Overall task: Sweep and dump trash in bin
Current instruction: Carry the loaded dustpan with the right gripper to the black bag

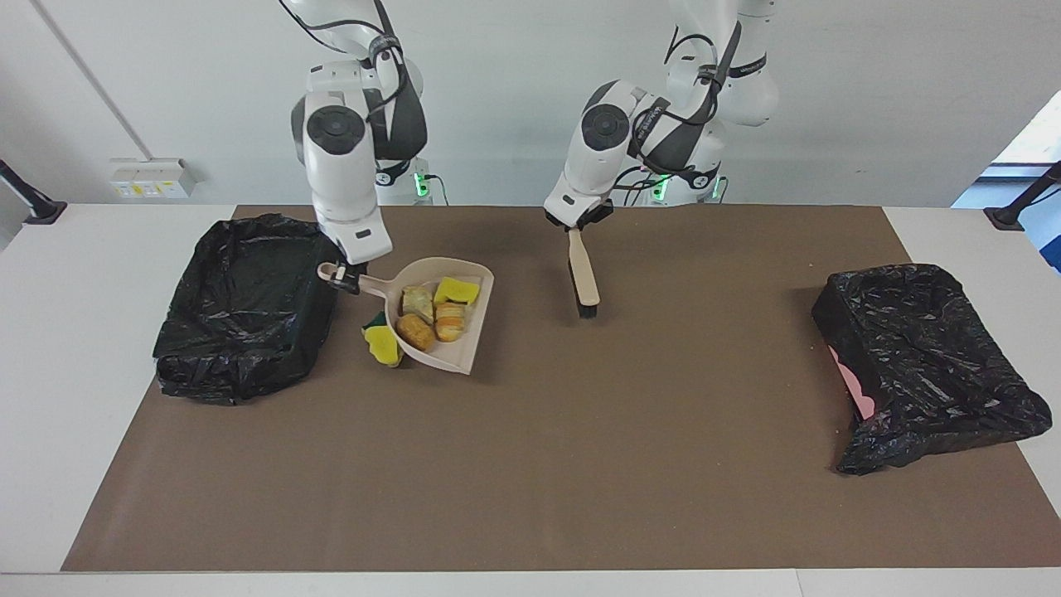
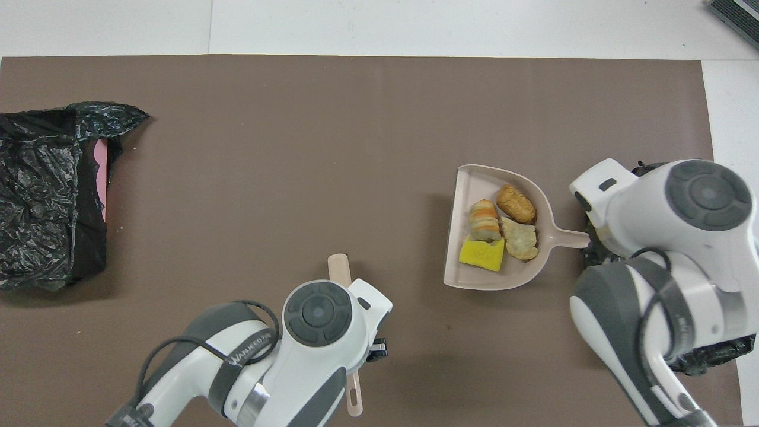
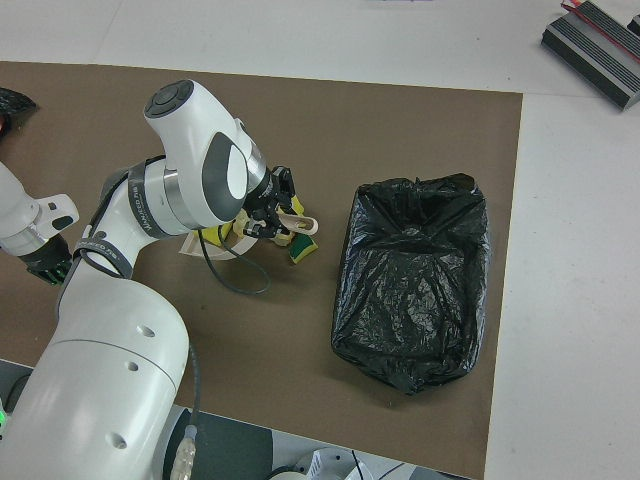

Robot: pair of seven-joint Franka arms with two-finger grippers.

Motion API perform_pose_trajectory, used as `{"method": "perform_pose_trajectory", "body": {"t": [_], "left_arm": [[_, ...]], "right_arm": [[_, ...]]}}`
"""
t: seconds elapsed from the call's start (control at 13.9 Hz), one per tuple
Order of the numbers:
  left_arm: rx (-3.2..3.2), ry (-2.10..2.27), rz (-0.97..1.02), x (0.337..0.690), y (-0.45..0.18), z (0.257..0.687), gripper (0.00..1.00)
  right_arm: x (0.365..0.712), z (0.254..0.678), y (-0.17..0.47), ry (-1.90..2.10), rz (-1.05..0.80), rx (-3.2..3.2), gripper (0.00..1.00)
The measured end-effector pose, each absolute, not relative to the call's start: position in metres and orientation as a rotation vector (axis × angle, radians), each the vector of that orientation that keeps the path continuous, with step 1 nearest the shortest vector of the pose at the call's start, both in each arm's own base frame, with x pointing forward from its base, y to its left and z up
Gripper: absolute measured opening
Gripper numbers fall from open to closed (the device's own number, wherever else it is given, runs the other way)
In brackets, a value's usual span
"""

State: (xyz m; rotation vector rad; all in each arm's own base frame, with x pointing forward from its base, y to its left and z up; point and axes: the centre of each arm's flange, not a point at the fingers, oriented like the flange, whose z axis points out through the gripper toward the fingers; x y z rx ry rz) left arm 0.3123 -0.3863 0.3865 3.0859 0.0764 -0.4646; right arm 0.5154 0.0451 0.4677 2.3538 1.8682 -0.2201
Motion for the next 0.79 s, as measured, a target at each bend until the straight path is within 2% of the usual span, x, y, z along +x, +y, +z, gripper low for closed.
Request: {"method": "perform_pose_trajectory", "body": {"t": [0.22,0.36,0.58,0.79], "left_arm": [[3.111,0.032,-0.387,0.221,-0.414,0.367,0.26],[3.127,0.014,-0.370,0.187,-0.419,0.352,0.26],[3.159,-0.013,-0.390,0.164,-0.418,0.337,0.26],[3.141,0.040,-0.439,0.165,-0.417,0.335,0.26]], "right_arm": [[0.492,0.516,-0.045,1.812,-0.202,2.412,0.32],[0.474,0.530,-0.108,1.790,-0.187,2.455,0.32],[0.451,0.532,-0.182,1.810,-0.249,2.424,0.32],[0.441,0.532,-0.212,1.873,-0.407,2.264,0.32]]}}
